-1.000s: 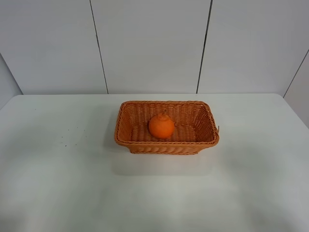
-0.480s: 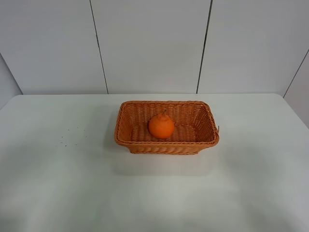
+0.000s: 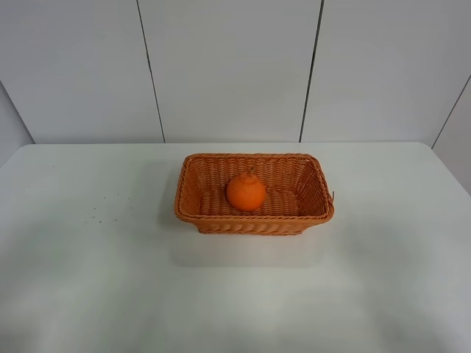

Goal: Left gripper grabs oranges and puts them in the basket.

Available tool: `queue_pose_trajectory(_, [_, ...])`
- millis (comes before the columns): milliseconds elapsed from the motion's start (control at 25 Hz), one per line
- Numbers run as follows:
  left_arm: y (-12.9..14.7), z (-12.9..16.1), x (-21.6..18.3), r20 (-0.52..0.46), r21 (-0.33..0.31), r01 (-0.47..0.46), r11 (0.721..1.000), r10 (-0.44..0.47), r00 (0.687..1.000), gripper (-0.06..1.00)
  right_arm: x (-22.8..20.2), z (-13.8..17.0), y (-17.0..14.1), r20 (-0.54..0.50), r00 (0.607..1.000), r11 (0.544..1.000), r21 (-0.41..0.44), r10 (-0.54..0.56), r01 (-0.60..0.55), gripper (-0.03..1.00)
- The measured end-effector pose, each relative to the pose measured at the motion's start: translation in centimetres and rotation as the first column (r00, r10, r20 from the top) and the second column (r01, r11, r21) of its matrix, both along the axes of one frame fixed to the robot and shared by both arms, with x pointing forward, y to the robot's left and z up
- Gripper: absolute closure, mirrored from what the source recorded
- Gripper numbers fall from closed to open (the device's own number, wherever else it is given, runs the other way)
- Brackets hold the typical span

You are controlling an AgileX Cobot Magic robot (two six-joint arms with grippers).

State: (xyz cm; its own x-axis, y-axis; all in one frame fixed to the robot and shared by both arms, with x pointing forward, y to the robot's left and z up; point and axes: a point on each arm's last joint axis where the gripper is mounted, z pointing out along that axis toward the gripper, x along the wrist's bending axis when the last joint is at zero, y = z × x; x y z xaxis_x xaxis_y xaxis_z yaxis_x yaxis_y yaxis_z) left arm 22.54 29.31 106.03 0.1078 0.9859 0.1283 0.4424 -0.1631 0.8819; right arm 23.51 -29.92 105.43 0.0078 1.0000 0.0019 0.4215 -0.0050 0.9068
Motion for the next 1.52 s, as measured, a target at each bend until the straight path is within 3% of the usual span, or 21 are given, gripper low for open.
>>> queue_pose_trajectory(200, [0.1, -0.2, 0.0, -0.013, -0.011, -0.02, 1.0, 0.02, 1.0, 0.09, 0.0, 0.0, 0.0, 0.0, 1.0, 1.0, 0.0, 0.0, 0.0, 0.27])
queue_pose_trajectory(440, [0.3, -1.8, 0.3, -0.105, -0.029, -0.048, 0.998, 0.044, 0.993, 0.09, 0.0, 0.0, 0.0, 0.0, 1.0, 1.0, 0.0, 0.0, 0.0, 0.27])
queue_pose_trajectory(1520, [0.3, -1.8, 0.3, -0.106, -0.026, -0.055, 0.998, 0.052, 0.993, 0.1, 0.0, 0.0, 0.0, 0.0, 1.0, 1.0, 0.0, 0.0, 0.0, 0.27])
